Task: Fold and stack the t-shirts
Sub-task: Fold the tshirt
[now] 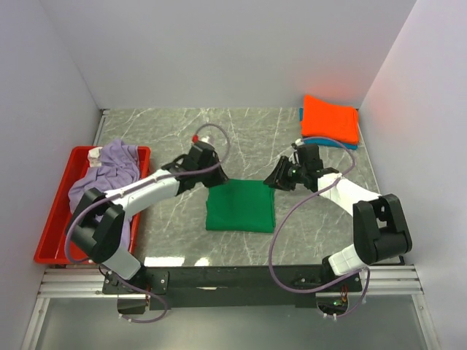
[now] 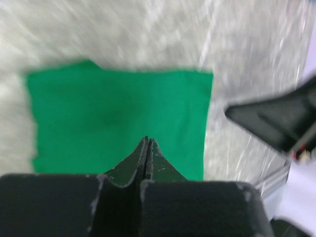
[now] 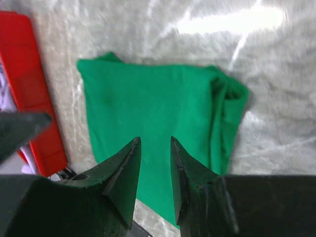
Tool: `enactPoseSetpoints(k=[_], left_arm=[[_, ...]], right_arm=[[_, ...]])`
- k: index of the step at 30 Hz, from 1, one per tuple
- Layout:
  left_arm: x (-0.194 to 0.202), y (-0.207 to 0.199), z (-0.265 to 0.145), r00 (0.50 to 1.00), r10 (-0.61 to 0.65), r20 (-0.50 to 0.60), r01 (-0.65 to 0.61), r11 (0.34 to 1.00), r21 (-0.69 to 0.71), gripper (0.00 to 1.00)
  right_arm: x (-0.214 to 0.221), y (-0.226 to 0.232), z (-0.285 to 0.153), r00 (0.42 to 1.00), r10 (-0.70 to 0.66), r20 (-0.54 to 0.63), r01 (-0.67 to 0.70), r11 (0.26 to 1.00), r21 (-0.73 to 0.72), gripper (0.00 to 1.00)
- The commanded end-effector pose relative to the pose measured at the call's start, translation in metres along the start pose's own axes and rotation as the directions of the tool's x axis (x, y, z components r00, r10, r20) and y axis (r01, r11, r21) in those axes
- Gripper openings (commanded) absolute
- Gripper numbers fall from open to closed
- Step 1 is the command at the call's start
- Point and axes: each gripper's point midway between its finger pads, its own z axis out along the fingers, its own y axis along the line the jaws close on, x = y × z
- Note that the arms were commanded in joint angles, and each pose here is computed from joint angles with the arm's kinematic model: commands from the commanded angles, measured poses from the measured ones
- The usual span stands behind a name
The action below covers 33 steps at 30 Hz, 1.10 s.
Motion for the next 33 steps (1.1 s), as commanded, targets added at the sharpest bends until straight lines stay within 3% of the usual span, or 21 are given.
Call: enactPoseSetpoints(k=[1,7,14,19,26,33], left_arm=[[0.036,-0.014,-0.005,0.998,0.04,-0.046,-0.038,0.999,0.035,0.01],[0.107,-0.016,0.005,0.979,0.124,-0.162,-0.122,0.992,0.023,0.01],[0.163,0.002,0.016,0.949,0.17,-0.266,-0.176,0.984,0.002,0.01],[0.175,0.012,0.019,0.942,0.171,-0.288,-0.185,0.982,-0.022,0.01],[0.164,-0.004,0.009,0.948,0.184,-0.26,-0.187,0.982,0.014,0.01],[0.152,-0.021,0.004,0.948,0.206,-0.241,-0.202,0.979,0.041,0.01]], right_arm=[[0.008,-0.005,0.005,1.0,-0.007,-0.022,0.007,1.0,-0.01,0.38],[0.025,-0.032,0.019,0.997,0.022,-0.07,-0.018,0.998,0.055,0.38],[0.032,-0.062,0.022,0.997,0.045,-0.064,-0.034,0.985,0.169,0.37],[0.019,-0.055,0.009,1.0,0.016,-0.019,-0.013,0.983,0.185,0.38],[0.013,-0.05,-0.016,0.997,-0.05,0.055,0.038,0.979,0.202,0.61],[0.036,-0.053,-0.003,0.998,-0.055,0.003,0.053,0.976,0.211,0.62]])
